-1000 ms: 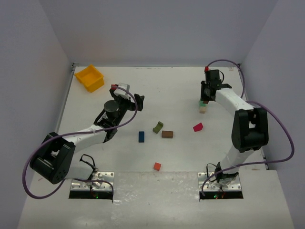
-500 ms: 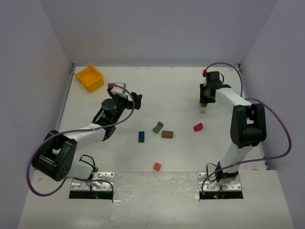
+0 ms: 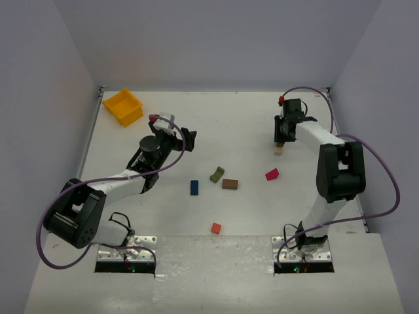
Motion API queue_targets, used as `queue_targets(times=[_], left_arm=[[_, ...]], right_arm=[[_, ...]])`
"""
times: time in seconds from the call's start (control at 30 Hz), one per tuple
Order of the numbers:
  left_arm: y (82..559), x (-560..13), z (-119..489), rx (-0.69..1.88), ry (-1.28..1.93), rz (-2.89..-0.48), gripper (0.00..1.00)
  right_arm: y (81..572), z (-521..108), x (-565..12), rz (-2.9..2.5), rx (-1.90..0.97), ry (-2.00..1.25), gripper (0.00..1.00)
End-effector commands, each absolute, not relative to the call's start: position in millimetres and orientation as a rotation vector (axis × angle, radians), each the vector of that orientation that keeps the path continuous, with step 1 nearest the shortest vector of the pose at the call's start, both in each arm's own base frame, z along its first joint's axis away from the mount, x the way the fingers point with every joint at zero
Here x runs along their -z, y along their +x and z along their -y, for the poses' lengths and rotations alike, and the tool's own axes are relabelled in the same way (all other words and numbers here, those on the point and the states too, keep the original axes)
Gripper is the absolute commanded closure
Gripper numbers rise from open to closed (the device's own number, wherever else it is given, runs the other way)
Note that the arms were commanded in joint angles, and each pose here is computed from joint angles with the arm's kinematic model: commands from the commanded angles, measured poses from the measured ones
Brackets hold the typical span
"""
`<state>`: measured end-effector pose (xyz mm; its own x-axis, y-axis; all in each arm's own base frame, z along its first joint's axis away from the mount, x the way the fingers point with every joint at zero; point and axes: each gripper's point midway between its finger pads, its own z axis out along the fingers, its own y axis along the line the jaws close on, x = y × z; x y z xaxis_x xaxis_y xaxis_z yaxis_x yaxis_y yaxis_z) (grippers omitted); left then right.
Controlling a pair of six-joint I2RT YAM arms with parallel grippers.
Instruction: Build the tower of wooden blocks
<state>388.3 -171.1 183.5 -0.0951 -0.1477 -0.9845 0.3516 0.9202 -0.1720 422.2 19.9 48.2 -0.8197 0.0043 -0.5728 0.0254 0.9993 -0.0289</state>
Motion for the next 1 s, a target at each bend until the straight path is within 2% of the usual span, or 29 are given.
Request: queue_targets(times=[0.0, 0.97], left_arm=[[390.7, -196.8, 172.2, 0.443, 0.165, -1.557, 0.00], [387.9, -198.0, 179.2, 0.474, 0.205, -1.544, 0.00]], right_arm=[[429.6, -16.4, -49.2, -2.491, 0.068, 0.050, 0.86], [429.4, -15.8, -43.3, -2.452, 0.067, 0.059, 0.82]])
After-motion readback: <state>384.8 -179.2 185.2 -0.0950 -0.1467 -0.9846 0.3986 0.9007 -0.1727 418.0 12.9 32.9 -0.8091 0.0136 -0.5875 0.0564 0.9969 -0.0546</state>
